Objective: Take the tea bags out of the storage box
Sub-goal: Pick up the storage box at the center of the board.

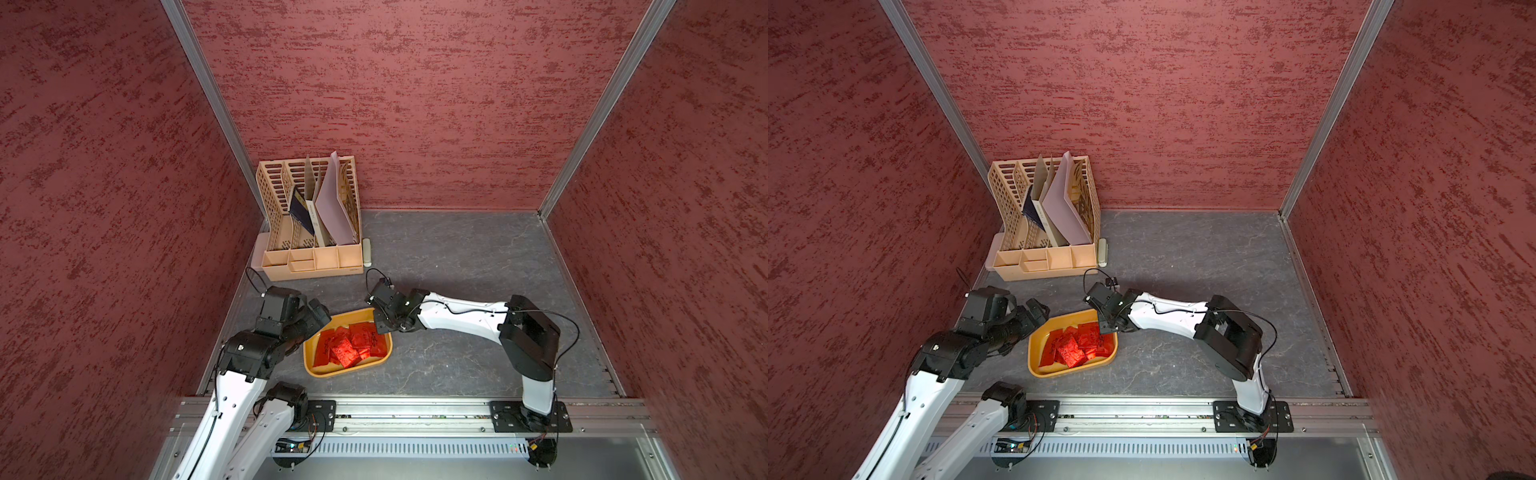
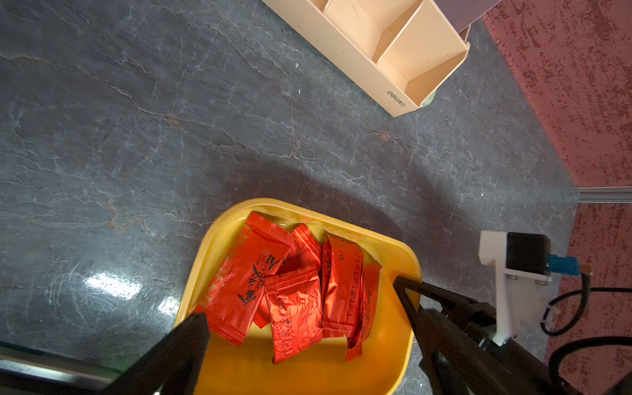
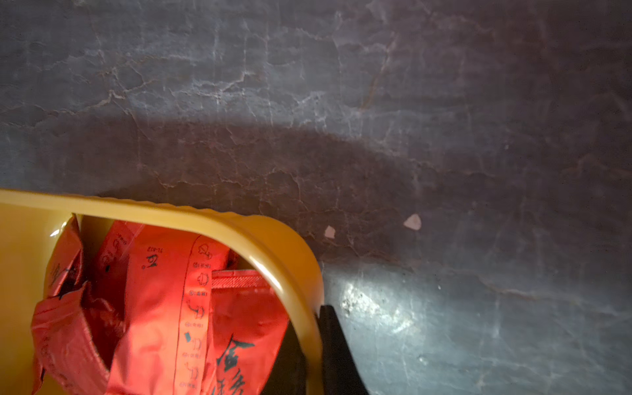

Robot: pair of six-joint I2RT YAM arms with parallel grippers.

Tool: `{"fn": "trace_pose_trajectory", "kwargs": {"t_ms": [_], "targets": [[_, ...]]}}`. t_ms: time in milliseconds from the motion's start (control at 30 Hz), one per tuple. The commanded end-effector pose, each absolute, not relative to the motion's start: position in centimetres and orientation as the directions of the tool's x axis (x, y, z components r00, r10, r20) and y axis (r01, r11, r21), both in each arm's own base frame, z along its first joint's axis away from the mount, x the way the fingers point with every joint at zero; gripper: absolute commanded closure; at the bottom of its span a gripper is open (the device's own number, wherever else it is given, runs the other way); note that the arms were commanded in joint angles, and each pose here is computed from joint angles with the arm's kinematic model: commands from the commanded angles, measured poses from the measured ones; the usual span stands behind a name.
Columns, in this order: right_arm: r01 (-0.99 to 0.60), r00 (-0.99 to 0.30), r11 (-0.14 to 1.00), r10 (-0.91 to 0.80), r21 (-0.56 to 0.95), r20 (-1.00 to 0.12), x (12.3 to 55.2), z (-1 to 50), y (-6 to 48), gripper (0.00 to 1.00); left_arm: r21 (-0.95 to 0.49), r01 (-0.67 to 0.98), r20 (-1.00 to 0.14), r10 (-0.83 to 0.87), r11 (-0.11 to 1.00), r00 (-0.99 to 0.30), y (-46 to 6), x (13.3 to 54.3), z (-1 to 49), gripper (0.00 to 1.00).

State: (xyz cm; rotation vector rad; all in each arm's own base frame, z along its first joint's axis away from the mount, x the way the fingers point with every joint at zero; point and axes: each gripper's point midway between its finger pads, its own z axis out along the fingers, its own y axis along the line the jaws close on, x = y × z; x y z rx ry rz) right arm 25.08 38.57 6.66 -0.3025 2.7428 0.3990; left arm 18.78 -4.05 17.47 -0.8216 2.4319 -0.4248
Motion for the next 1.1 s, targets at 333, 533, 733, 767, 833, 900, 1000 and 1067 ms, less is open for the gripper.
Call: {"fn": "trace_pose_trajectory", "kwargs": {"t_ms": [333,533,733,767,833,900,1000,1067], "targets": [[-0.19,-0.925,0.859,0.006,0.476,-0.381,35.0,7.9,39.9,1.0,-0.281,-0.437,-0.387,-0.518,0.854,-0.763,-2.8,24.0,18.0,0.0],[-0.203,-0.929,0.837,-0.001,0.508,-0.369,36.6,7.4,40.0,1.0,-0.185,-0.466,-0.299,-0.501,0.865,-0.812,-1.6,25.7,14.4,0.01],[-0.234,-0.926,0.83,-0.031,0.506,-0.376,36.4,7.4,39.9,1.0,-0.104,-0.446,-0.256,-0.457,0.889,-0.852,-1.4,26.7,12.0,0.08],[-0.237,-0.926,0.832,-0.036,0.502,-0.377,36.4,7.4,39.8,1.0,-0.087,-0.434,-0.257,-0.441,0.897,-0.86,-1.4,26.9,11.9,0.1],[-0.248,-0.923,0.834,-0.049,0.493,-0.382,36.3,7.5,39.6,1.0,-0.04,-0.42,-0.25,-0.416,0.907,-0.874,-1.0,27.2,11.4,0.13],[-0.255,-0.92,0.838,-0.056,0.483,-0.388,36.3,7.6,39.4,1.0,0.006,-0.406,-0.237,-0.393,0.914,-0.888,-0.6,27.2,11.1,0.18],[-0.265,-0.916,0.841,-0.066,0.472,-0.396,36.2,7.8,39.2,1.0,0.06,-0.378,-0.241,-0.354,0.924,-0.903,-0.4,27.4,11.2,0.28],[-0.27,-0.914,0.842,-0.072,0.467,-0.399,36.2,7.9,39.2,1.0,0.086,-0.348,-0.244,-0.319,0.933,-0.916,-0.5,27.5,11.3,0.32]]}}
